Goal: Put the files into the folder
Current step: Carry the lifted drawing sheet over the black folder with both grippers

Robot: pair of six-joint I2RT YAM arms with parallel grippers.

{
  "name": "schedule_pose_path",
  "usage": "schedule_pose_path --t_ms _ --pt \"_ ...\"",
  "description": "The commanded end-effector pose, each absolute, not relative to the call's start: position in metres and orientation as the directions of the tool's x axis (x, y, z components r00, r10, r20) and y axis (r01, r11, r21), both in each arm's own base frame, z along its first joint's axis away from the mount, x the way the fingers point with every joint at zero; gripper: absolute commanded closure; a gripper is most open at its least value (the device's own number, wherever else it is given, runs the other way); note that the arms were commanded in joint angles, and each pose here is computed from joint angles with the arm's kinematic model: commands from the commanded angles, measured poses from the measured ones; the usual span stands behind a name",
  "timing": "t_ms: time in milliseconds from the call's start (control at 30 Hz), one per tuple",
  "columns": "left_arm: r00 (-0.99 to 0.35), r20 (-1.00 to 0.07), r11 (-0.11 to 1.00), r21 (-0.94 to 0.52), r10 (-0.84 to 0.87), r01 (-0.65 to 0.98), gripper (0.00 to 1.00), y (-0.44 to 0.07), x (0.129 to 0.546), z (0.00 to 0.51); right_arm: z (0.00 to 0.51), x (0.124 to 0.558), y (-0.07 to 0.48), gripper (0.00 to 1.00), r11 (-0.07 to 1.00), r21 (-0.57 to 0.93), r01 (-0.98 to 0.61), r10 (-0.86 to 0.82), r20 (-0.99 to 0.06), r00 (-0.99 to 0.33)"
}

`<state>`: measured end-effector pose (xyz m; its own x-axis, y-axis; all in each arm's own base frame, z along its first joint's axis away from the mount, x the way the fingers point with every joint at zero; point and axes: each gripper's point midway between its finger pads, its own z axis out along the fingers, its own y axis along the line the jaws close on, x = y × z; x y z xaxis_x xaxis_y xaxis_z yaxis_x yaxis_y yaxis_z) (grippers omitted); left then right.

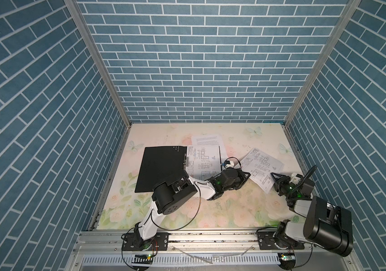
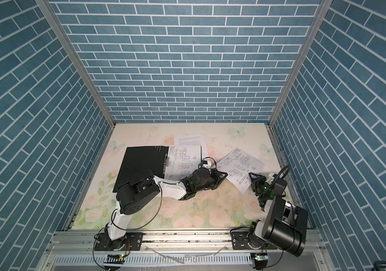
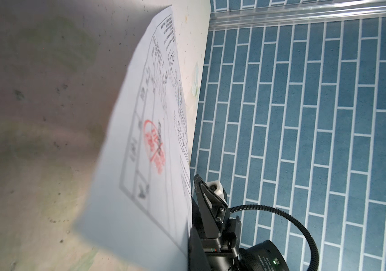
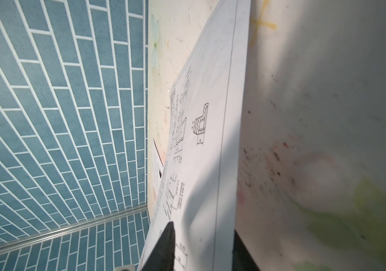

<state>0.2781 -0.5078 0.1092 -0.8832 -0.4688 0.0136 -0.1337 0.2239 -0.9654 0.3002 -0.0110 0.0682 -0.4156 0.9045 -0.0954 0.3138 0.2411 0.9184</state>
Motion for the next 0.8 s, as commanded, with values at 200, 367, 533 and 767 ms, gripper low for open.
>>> schedule_pose_path --t_ms 200,367,533,767 --pt "-0.877 -0.005 0.234 -0.964 -0.480 -0.123 0.92 -0.501 0.279 0.104 0.082 0.293 -0.008 0.74 0.276 0.900 0.336 0.891 -0.108 -0.442" --pt "-0.885 -0.013 0.240 -0.964 -0.465 -0.112 0.90 -0.503 0.277 0.103 0.084 0.292 -0.007 0.89 0.289 0.889 0.354 0.882 -0.103 -0.461" --pt "-0.892 -0.024 0.259 -0.960 -0.451 -0.105 0.82 -0.503 0.275 0.100 0.087 0.293 -0.007 1.00 0.304 0.884 0.354 0.875 -0.112 -0.470" --pt "-0.916 -0.074 0.332 -0.941 -0.393 -0.066 0.28 -0.498 0.278 0.105 0.112 0.297 -0.015 1.00 0.400 0.845 0.356 0.847 -0.192 -0.495"
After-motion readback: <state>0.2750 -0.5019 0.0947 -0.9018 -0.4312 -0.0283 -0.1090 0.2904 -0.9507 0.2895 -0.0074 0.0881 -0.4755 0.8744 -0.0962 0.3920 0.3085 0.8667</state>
